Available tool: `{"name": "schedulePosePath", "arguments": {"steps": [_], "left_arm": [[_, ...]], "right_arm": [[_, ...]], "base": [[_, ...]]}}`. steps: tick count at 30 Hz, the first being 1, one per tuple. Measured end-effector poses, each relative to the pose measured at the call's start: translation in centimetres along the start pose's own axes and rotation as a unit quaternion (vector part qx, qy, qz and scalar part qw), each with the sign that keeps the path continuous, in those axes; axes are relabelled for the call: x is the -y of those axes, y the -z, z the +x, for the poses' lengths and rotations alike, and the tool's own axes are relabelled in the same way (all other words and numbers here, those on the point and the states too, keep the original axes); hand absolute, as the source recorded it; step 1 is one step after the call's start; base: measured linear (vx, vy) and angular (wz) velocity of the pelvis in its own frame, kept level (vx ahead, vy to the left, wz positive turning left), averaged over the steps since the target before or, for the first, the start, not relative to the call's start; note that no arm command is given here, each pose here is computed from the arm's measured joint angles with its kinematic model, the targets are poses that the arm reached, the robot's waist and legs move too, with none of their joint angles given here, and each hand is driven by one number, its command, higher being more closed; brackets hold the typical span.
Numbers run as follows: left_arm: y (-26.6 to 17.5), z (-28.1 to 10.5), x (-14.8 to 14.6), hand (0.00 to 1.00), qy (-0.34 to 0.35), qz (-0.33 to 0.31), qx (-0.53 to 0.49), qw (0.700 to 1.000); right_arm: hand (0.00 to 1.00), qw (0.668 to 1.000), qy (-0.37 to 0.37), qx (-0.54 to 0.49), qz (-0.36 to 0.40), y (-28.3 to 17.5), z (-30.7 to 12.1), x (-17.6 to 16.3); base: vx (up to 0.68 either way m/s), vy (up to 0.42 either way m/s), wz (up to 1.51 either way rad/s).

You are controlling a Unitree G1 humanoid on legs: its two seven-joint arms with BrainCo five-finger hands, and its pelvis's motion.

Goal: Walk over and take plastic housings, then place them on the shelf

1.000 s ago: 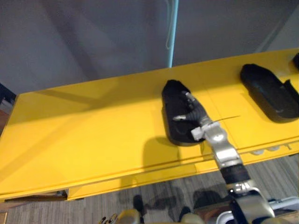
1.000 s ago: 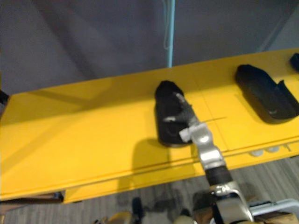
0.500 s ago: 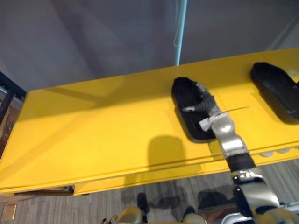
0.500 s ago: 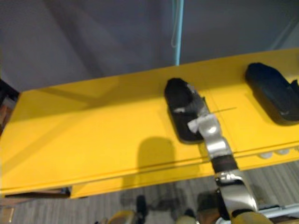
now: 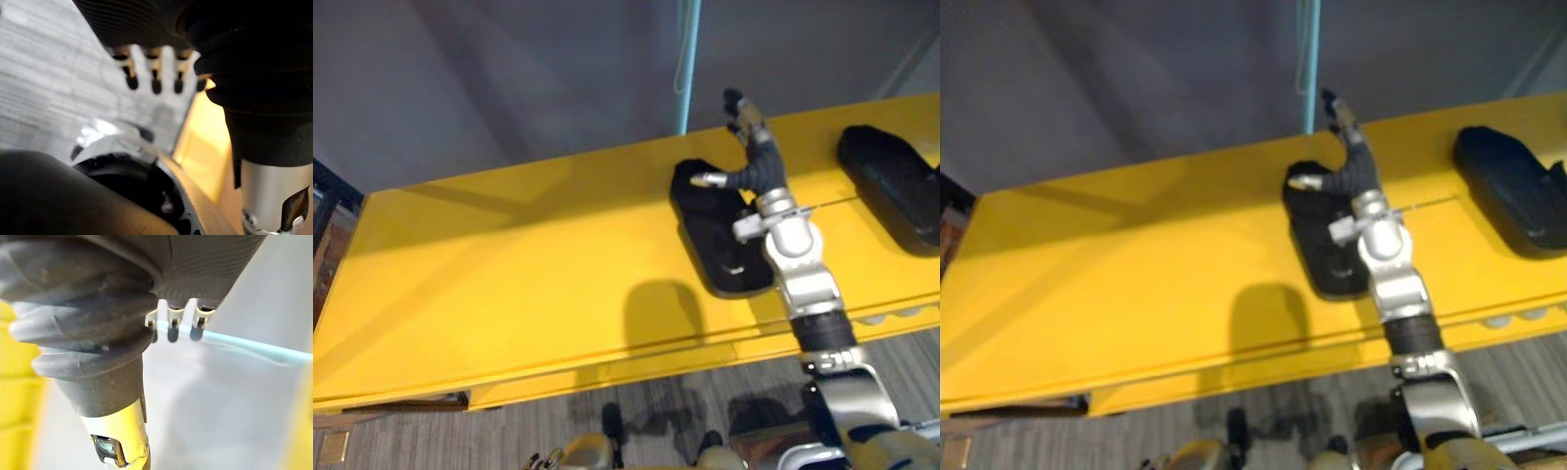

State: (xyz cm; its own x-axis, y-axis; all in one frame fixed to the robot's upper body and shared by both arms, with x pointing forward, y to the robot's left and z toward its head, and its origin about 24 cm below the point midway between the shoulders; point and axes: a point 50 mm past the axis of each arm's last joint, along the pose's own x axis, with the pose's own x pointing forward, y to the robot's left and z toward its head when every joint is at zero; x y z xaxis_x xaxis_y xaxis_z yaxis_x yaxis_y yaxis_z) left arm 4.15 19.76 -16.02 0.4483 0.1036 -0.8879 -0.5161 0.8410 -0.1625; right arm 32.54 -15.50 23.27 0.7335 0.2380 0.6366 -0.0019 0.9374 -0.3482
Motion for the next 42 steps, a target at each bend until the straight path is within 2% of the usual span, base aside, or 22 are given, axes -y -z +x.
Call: {"name": "schedulePosePath", "arguments": {"steps": [5,8,9,14,19,22,31,42], "left_arm": [[0.1,-0.1,-0.4,0.0,-0.008,-0.004,0.003,1.0],[0.3,-0.3,-1.2,0.0,-0.023,-0.016,0.005,1.0],[0.3,-0.4,-1.4,0.0,-0.027,-0.017,0.008,0.999],[0.1,-0.5,-1.7,0.0,-0.036,-0.016,0.022,0.999],[0.0,-0.5,-1.4,0.0,-0.027,0.007,0.027,0.999],[-0.2,-0.4,-1.3,0.0,-0.018,0.031,0.024,0.999],[-0.2,-0.2,-1.6,0.0,-0.02,0.036,0.011,0.999],[0.5,-0.2,-0.6,0.0,-0.009,0.022,0.002,1.0]], "right_arm": [[0.0,0.999,-0.002,0.03,0.017,-2.6,-3.5,1.0],[0.0,0.999,-0.023,-0.012,0.039,-2.3,-7.6,1.0],[1.0,0.997,-0.031,-0.041,0.051,-1.8,-9.3,0.7],[1.0,0.979,-0.013,-0.146,0.144,-0.1,-15.7,-0.5],[1.0,0.97,0.006,-0.173,0.173,-0.2,-18.5,-1.9],[1.0,0.966,0.0,-0.176,0.191,-0.3,-19.2,-3.0],[1.0,0.947,-0.041,-0.207,0.24,1.9,-19.4,-6.3],[1.0,0.934,-0.031,-0.276,0.223,4.3,-19.4,-7.9]], "base": [[-0.03,-0.031,-0.21],[-0.01,-0.008,-0.22],[0.0,0.004,-0.22],[-0.01,0.009,-0.25],[-0.01,0.01,-0.08],[0.03,0.002,-0.03],[0.03,-0.001,0.04],[0.0,0.004,0.07]]}}
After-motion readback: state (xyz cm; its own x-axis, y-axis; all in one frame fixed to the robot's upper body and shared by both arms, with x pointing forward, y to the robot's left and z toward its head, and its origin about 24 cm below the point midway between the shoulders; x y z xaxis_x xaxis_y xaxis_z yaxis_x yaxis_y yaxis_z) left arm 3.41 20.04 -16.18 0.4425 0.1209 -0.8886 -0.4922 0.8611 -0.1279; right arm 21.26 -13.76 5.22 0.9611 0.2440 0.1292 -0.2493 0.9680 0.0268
